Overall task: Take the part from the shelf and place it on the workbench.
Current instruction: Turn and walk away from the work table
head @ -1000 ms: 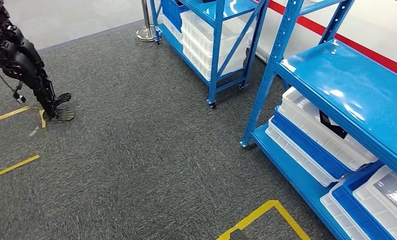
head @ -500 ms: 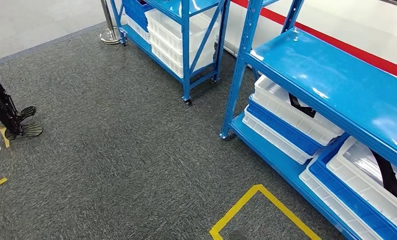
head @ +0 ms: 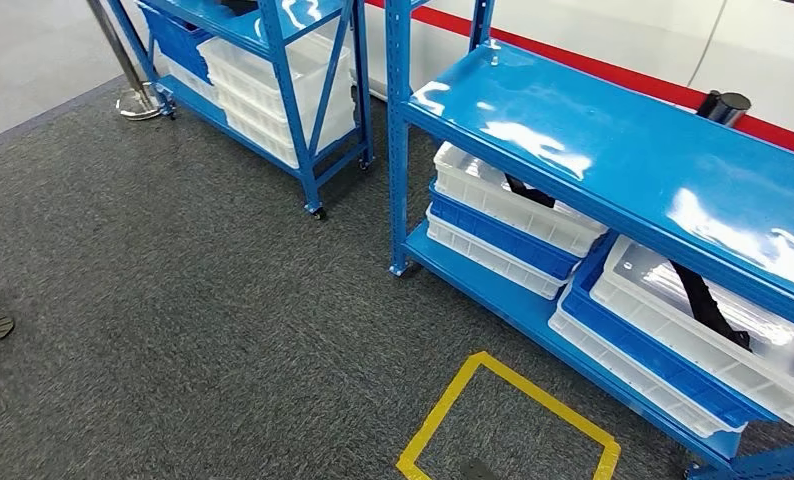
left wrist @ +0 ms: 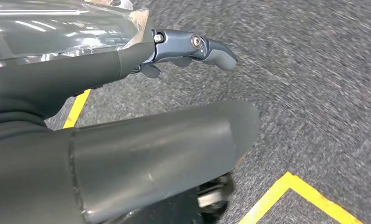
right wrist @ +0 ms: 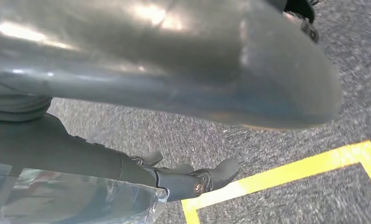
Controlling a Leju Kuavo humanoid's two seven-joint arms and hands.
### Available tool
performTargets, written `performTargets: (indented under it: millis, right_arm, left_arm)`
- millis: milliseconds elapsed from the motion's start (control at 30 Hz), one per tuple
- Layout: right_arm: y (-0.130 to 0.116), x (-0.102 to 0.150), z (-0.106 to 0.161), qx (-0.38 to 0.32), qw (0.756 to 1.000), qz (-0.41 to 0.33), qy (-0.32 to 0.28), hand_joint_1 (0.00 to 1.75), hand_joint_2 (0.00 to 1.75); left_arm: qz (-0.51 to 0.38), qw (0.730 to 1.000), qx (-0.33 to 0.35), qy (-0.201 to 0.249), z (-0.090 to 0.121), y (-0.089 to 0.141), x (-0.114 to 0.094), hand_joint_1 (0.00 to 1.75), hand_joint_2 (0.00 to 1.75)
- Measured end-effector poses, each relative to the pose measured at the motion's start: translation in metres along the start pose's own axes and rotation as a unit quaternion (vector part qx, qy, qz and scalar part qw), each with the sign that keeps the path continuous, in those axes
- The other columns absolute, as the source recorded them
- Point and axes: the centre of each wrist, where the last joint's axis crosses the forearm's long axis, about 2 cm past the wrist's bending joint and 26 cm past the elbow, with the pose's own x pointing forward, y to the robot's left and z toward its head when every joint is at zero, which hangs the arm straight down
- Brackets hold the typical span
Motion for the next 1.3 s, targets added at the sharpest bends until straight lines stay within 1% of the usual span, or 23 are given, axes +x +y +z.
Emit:
performTargets:
  millis: [767, 933, 1300]
  right_arm:
    - [-0.0013, 0.0, -0.0001, -0.005, 1.0, 0.006, 0.0, 0.0, 0.0]
    - [-0.0007, 0.0012, 0.0, -0.005, 1.0, 0.006, 0.0, 0.0, 0.0]
    - [-0.0009, -0.0006, 0.0, -0.005, 1.0, 0.006, 0.003, 0.0, 0.0]
  left_arm:
    - [-0.006, 1.0, -0.003, -0.007, -0.0031, -0.0018, 0.0077, 0.0, 0.0]
    - [-0.006, 1.0, -0.005, -0.004, -0.0013, -0.0028, 0.0045, 0.0, 0.0]
    - [-0.006, 1.0, -0.003, -0.006, -0.0024, -0.0018, 0.0062, 0.0, 0.0]
